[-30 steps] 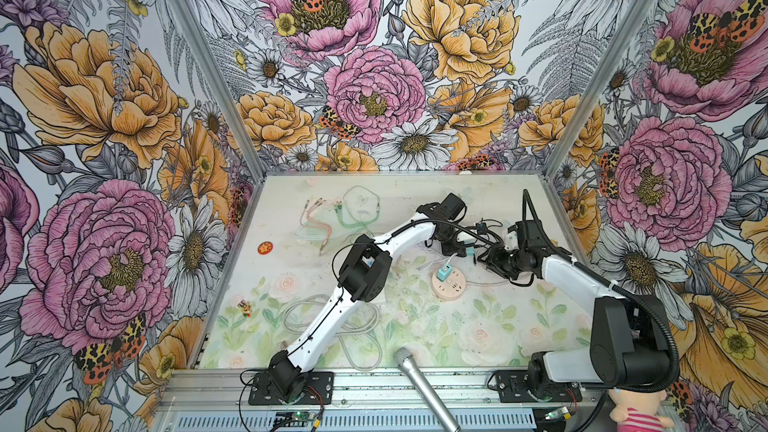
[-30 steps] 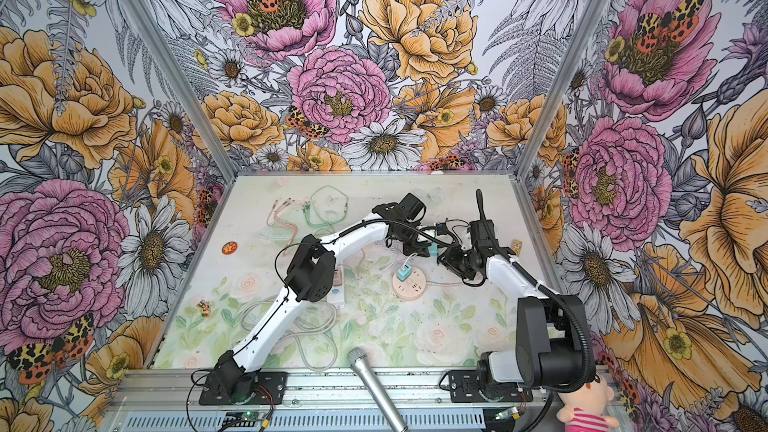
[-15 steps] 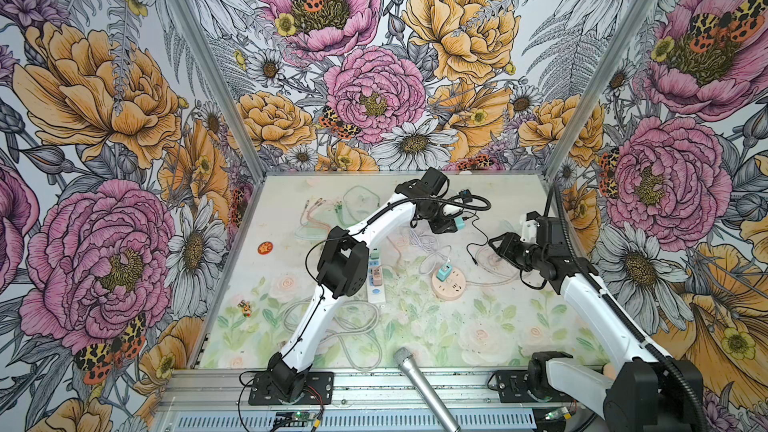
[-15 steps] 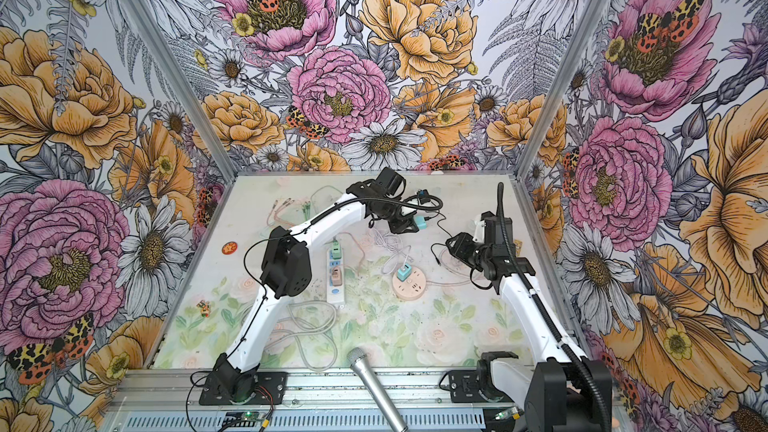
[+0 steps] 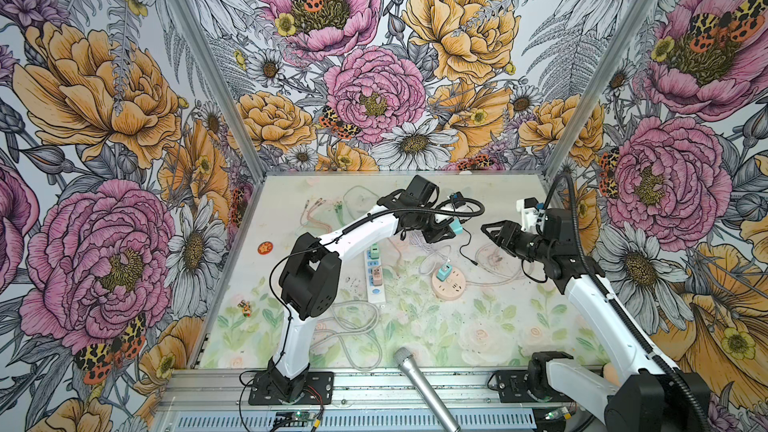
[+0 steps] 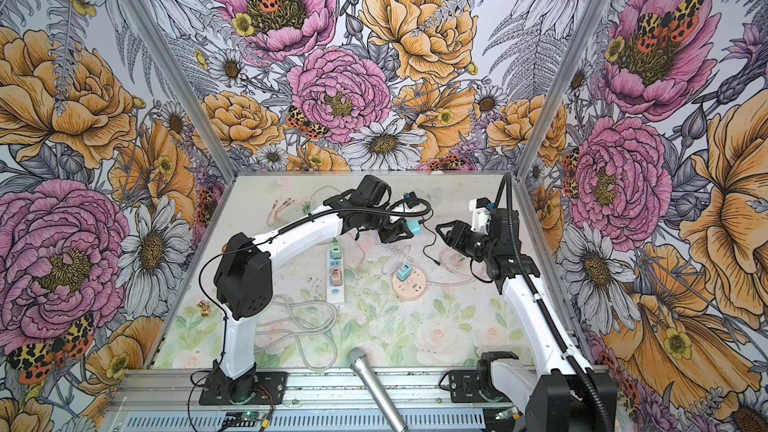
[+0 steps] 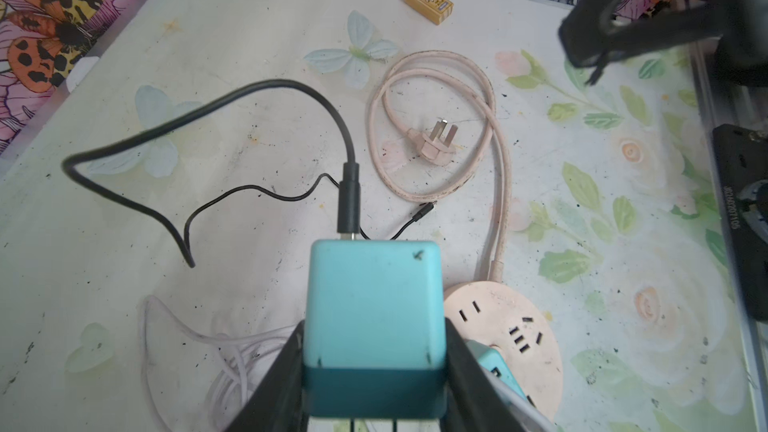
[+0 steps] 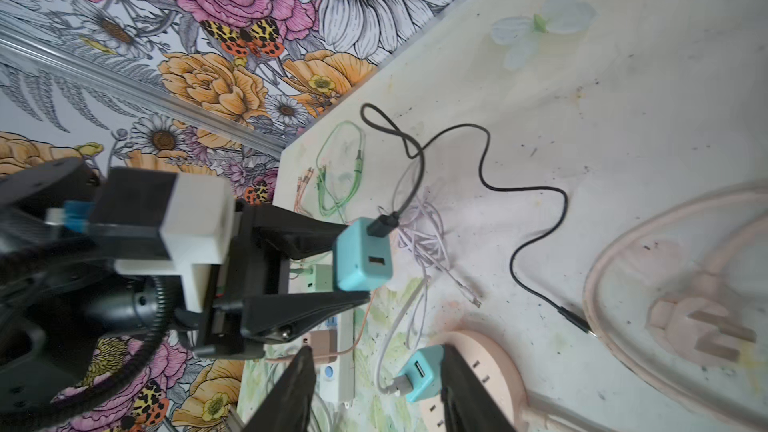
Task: Insert the plug
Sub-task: 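Lift the small teal charger with the left gripper toward the right gripper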
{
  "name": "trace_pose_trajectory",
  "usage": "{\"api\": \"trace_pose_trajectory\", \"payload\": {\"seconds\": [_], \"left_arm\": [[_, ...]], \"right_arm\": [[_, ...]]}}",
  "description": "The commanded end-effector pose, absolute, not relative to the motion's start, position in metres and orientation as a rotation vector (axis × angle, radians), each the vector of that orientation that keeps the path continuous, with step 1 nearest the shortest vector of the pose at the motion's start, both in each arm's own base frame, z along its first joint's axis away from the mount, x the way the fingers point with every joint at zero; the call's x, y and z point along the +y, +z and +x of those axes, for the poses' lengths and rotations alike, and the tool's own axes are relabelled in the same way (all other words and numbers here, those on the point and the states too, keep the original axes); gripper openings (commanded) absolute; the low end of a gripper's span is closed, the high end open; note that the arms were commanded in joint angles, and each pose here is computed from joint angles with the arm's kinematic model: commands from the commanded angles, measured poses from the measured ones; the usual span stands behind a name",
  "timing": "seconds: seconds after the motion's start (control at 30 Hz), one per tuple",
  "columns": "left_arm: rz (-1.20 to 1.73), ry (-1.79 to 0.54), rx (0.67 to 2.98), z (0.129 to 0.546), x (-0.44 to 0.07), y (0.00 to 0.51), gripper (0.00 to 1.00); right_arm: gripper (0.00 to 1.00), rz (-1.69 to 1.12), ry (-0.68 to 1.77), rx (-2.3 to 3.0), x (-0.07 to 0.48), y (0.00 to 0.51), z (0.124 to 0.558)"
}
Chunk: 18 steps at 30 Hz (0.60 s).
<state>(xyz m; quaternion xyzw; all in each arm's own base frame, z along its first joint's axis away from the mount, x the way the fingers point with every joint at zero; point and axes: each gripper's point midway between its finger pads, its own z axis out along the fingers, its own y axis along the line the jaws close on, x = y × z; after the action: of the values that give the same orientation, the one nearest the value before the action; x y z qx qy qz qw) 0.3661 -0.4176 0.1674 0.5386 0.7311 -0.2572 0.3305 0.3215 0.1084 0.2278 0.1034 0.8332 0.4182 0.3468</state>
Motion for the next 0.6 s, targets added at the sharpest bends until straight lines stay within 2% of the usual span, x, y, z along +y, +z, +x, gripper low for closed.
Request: {"api": "trace_pose_trajectory", "payload": {"seconds": [0.0, 0.57], "left_arm": [[1.337, -0.724, 1.781, 0.363, -0.428, 0.209, 0.28], [1.338, -0.782, 1.703, 0.346, -0.432, 0.223, 0.28]], "right_arm": [[0.51, 0.158, 1.219, 2.040, 0.122, 0.264, 0.321], [0.52, 0.237, 1.276, 2.147, 0.126, 0.228, 0.333]]}}
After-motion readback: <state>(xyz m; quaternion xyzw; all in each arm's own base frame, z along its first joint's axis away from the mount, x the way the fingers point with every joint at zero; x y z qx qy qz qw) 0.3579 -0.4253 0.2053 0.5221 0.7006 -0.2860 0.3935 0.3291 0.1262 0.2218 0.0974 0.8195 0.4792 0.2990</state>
